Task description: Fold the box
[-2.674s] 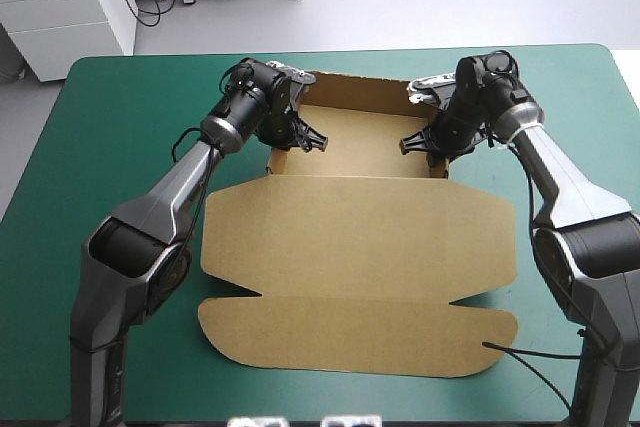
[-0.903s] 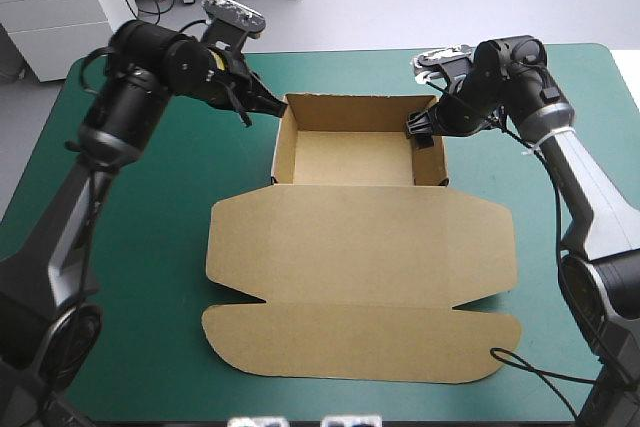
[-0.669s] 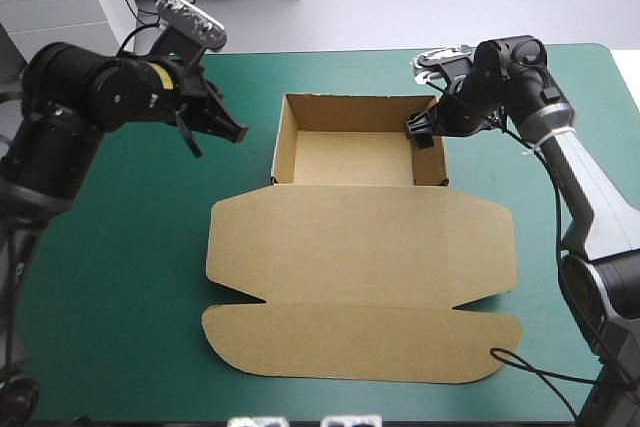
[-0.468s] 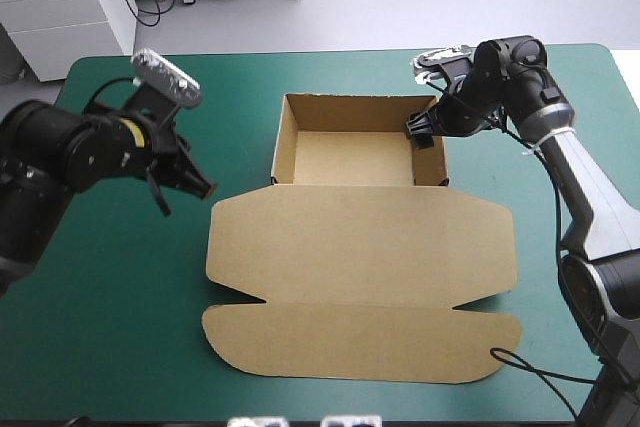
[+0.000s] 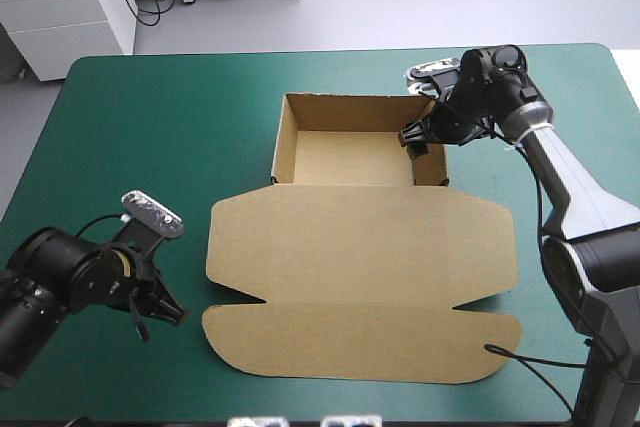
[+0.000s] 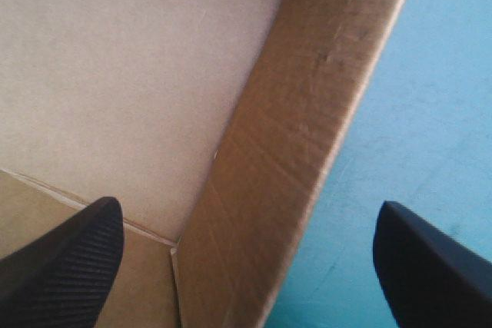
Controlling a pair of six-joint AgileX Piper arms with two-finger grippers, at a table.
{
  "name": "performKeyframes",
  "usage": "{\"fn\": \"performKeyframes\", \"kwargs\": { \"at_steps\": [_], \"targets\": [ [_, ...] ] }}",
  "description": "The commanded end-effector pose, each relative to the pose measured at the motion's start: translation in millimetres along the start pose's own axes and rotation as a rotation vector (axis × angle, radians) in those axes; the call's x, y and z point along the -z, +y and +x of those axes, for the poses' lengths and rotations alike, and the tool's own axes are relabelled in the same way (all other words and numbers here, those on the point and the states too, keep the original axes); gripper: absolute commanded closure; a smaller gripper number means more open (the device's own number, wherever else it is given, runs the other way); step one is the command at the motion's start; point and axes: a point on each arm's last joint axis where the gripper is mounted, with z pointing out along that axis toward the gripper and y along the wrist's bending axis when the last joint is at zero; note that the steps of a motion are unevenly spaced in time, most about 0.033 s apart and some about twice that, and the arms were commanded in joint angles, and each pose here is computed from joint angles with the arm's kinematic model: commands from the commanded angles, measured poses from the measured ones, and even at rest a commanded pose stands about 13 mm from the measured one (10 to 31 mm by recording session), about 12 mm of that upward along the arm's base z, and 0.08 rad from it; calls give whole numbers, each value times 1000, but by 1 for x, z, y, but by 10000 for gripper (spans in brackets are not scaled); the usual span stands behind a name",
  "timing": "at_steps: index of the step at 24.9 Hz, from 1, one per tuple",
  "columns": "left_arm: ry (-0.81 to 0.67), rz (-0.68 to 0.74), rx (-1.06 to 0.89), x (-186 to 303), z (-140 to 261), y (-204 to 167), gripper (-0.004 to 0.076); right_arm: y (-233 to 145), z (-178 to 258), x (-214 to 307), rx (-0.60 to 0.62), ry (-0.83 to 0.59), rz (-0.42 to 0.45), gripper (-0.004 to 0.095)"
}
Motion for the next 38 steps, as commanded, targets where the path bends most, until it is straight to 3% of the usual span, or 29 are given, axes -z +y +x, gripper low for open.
{"fn": "performKeyframes", "kwargs": {
  "at_steps": [1,5,12,21,26,30,38],
  "targets": [
    [-20,-9,66,12,15,0,731,-1,-8,7,4,-65,15,187],
    [-84,-16,100,24,25,0,731,-3,-9,-15,-11,-18,9,377],
    [-165,-21,135,40,39,0,731,-4,-9,-22,15,-8,6,931],
    [-161,-18,174,39,39,0,731,-12,-19,5,53,-49,53,927],
    [-163,-20,174,39,39,0,731,-41,-29,40,13,-157,107,927],
    [-164,-25,173,39,39,1,731,-91,-21,59,-57,-196,179,927],
    [-196,-29,172,40,36,1,731,-247,54,89,-417,-234,367,927]
  ]
}}
